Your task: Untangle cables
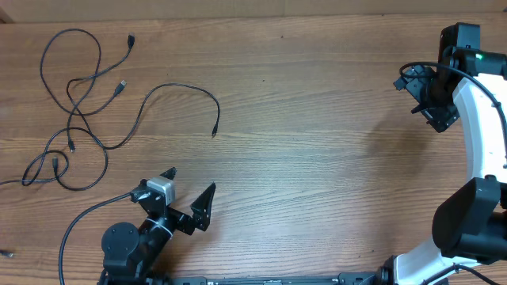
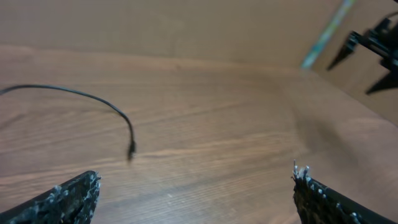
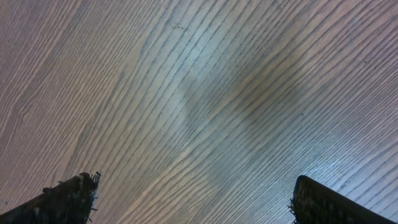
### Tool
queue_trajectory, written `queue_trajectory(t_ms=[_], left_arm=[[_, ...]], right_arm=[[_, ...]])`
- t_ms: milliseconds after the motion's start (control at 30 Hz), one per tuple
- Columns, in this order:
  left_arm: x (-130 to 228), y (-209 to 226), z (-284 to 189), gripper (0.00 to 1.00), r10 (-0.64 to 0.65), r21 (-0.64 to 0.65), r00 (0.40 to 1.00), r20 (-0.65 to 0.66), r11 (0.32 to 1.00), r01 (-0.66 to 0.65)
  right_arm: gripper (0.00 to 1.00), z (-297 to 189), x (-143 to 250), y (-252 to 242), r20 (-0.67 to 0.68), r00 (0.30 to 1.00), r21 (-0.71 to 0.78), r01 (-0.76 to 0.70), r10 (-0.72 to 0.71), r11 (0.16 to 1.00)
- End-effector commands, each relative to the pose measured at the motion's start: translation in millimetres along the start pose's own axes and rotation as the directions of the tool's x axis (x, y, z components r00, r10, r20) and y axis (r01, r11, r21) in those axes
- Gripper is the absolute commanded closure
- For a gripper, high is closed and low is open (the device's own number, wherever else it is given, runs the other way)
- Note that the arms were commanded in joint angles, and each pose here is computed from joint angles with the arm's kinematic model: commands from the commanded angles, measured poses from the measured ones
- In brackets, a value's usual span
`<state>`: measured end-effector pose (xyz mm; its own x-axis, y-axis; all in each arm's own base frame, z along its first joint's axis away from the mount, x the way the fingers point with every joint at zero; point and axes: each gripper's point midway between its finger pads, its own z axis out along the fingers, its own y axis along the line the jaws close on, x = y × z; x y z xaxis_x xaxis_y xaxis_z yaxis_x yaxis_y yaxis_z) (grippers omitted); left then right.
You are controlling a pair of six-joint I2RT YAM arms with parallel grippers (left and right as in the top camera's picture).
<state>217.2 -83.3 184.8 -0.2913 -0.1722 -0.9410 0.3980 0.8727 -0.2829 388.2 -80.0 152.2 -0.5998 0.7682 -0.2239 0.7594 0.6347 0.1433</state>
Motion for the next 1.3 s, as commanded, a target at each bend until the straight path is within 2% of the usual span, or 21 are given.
queue_trajectory(t_ms=[0, 333, 433, 533, 800, 1267], left_arm=[[-1.3, 18.5, 0.6, 0.0, 0.012, -0.089, 0.998, 0.056, 0.996, -0.007], [-8.7, 67.9, -1.6, 0.01, 0.094, -0.313, 0.964, 0.248, 0.95, -0.012], [-5.2, 76.5, -3.4, 0.0, 0.128, -0.366, 0.966, 0.225, 0.93, -0.038], [7.1, 80.6, -1.8, 0.0, 0.215, -0.395, 0.967, 0.134, 0.907, -0.147], [6.8, 83.0, -2.8, 0.0, 0.409, -0.428, 0.912, 0.04, 0.831, -0.354], [5.9, 85.1, -3.9, 0.0, 0.421, -0.442, 0.906, 0.033, 0.82, -0.365]], right_arm=[[0.0, -1.3, -0.2, 1.8, 0.007, 1.0, -0.003, 0.001, -0.001, 1.0], [0.0, -1.3, -0.2, 1.8, 0.007, 1.0, -0.003, 0.001, -0.001, 1.0], [0.0, -1.3, -0.3, 1.8, 0.007, 1.0, -0.003, 0.001, -0.001, 1.0], [0.0, -1.3, -0.2, 1.8, 0.007, 1.0, -0.003, 0.001, -0.001, 1.0], [0.0, -1.3, -0.3, 1.9, 0.007, 1.0, -0.004, 0.001, -0.001, 1.0], [0.0, -1.3, -0.4, 1.8, 0.007, 1.0, -0.003, 0.001, -0.001, 1.0]])
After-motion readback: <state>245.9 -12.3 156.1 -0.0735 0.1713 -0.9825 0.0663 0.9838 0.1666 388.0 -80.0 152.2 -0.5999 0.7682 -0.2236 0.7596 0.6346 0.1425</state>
